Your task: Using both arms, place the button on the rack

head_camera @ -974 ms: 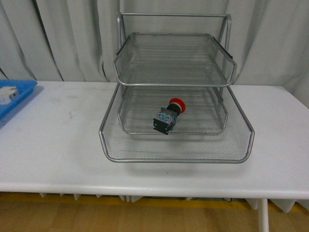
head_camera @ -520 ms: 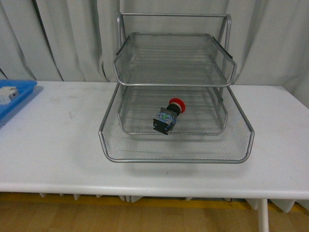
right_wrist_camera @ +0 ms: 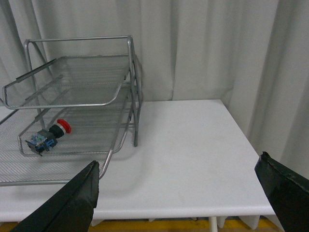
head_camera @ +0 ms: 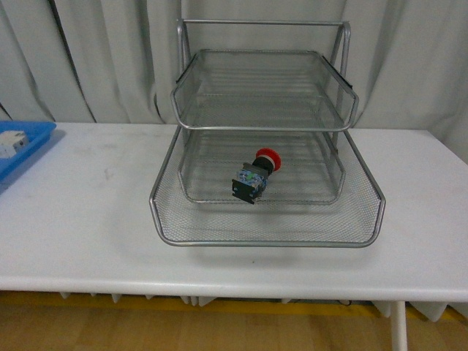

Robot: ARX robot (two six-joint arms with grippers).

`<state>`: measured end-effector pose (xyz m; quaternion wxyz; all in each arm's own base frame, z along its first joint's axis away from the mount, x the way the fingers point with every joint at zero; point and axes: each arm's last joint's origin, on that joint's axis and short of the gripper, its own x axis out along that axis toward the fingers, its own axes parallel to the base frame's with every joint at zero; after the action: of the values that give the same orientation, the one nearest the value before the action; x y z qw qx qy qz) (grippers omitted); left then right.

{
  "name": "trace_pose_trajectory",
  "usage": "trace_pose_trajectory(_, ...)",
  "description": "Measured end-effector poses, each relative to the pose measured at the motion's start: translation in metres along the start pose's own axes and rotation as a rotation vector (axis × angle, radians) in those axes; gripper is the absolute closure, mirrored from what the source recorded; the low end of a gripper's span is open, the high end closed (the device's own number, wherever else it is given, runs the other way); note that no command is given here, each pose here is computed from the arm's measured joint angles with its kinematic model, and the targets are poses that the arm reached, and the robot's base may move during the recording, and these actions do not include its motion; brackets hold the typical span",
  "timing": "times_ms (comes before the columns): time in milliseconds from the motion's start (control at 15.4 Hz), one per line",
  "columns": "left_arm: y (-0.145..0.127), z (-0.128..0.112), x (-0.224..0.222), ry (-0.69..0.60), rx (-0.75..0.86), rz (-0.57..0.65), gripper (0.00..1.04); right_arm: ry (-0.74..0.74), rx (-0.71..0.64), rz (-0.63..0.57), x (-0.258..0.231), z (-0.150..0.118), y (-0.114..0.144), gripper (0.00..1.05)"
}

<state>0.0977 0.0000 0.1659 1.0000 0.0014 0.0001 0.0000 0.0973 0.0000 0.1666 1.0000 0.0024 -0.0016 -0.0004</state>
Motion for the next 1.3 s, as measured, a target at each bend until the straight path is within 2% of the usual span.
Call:
trace_pose_trajectory(65,0.0,0.0,0.0,0.003,-0.001,0.0,1.03,0.0,0.0,0.0,0.0,0.0,0.0,0.06)
trace_pose_trajectory(130,0.0,0.0,0.0,0.003,-0.002,0.0,0.93,-0.001,0.0,0.0,0.0,0.0,0.0,0.06)
trace_pose_trajectory(325,0.0,0.0,0.0,0.003,-0.002,0.0,0.51,0.0,0.0,0.0,0.0,0.0,0.0,0.06)
trace_pose_trajectory(455,0.0,0.0,0.0,0.003,-0.002,0.0,0.33,0.009,0.002,0.008,0.0,-0.001,0.0,0.06)
trace_pose_trajectory(520,0.0,0.0,0.0,0.003,-0.002,0.0,0.24,0.05,0.01,0.061,0.002,-0.001,0.0,0.06)
trace_pose_trajectory(650,0.0,0.0,0.0,0.003,0.0,0.0,0.05,0.044,0.024,0.129,0.017,0.015,0.004,0.06)
trace_pose_trajectory(780,0.0,0.0,0.0,0.003,-0.002,0.0,0.07,-0.033,0.056,0.205,0.046,0.044,0.014,0.06)
trace_pose_trajectory(910,0.0,0.0,0.0,0.003,-0.002,0.0,0.07,-0.019,0.141,0.261,0.096,0.065,0.031,0.06)
trace_pose_trajectory(1039,0.0,0.0,0.0,0.003,-0.001,0.0,0.07,0.117,0.192,0.293,0.141,0.062,0.052,0.06)
trace_pose_trajectory(1234,0.0,0.0,0.0,0.003,-0.001,0.0,0.07,0.367,0.236,0.349,0.194,0.042,0.092,0.06)
trace_pose_trajectory(1299,0.0,0.0,0.0,0.003,-0.002,0.0,0.07,0.429,0.253,0.373,0.206,0.039,0.104,0.15)
